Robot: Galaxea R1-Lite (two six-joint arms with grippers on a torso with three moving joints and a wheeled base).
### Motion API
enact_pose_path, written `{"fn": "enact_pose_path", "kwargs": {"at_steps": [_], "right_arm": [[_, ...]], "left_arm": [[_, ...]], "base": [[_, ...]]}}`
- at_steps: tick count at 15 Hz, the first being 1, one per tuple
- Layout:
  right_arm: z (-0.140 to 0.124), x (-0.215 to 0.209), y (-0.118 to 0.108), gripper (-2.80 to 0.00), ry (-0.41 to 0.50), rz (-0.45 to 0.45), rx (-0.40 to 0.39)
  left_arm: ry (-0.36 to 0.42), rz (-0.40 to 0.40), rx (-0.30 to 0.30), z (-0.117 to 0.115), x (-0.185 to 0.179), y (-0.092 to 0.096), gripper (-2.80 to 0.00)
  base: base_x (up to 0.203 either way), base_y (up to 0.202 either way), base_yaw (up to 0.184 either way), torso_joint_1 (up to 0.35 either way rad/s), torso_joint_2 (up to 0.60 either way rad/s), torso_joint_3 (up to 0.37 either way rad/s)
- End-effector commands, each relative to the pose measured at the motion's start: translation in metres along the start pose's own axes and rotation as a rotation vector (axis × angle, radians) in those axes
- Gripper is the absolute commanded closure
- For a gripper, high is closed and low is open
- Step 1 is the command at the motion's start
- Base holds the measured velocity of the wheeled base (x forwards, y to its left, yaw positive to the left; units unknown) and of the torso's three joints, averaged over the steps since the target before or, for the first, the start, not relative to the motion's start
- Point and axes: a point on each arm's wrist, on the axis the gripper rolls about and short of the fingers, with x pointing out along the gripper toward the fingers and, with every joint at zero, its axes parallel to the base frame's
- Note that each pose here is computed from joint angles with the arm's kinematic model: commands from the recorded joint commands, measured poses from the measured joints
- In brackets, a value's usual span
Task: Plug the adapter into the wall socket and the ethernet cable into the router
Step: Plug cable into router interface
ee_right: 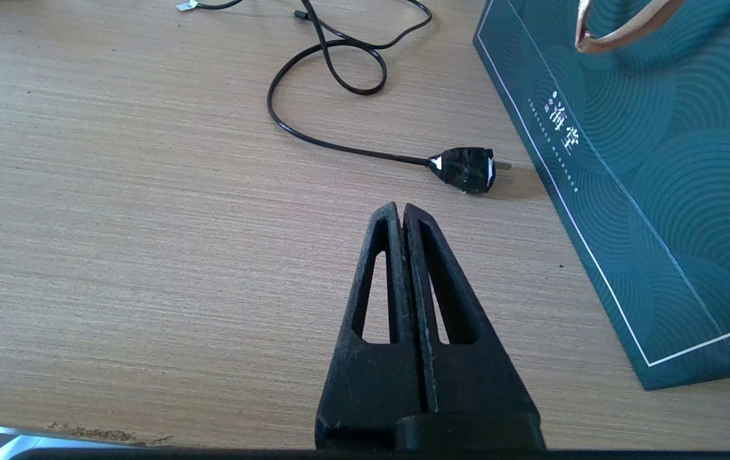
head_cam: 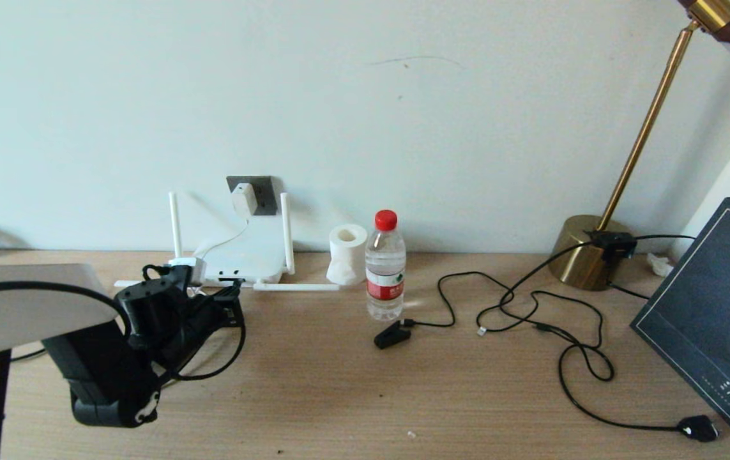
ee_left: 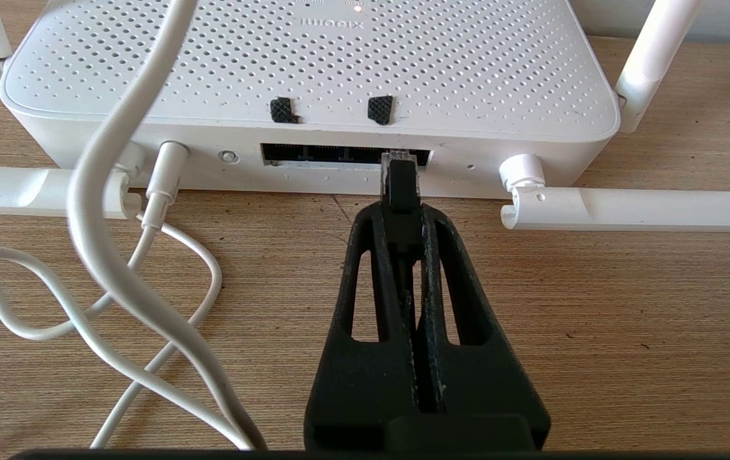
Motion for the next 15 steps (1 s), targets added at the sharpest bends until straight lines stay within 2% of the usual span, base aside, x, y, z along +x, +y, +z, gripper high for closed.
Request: {"fn": "enact_pose_path", "kwargs": {"at_steps": [1, 15], "right_arm": [[-0.0001, 0.0001, 0.0000, 0.00, 0.003, 0.000, -0.001], [-0.0001, 0.0001, 0.0000, 0.00, 0.003, 0.001, -0.001]], "left_arm": [[-0.008, 0.000, 0.000, 0.0012, -0.0002, 0.0001, 0.00], [-0.011, 0.002, 0.000, 0.0026, -0.0018, 0.0000, 0.00]], "base": [[0.000, 0.000, 0.000, 0.000, 0.00, 0.000], [0.000, 0.000, 0.000, 0.000, 0.00, 0.000]]}}
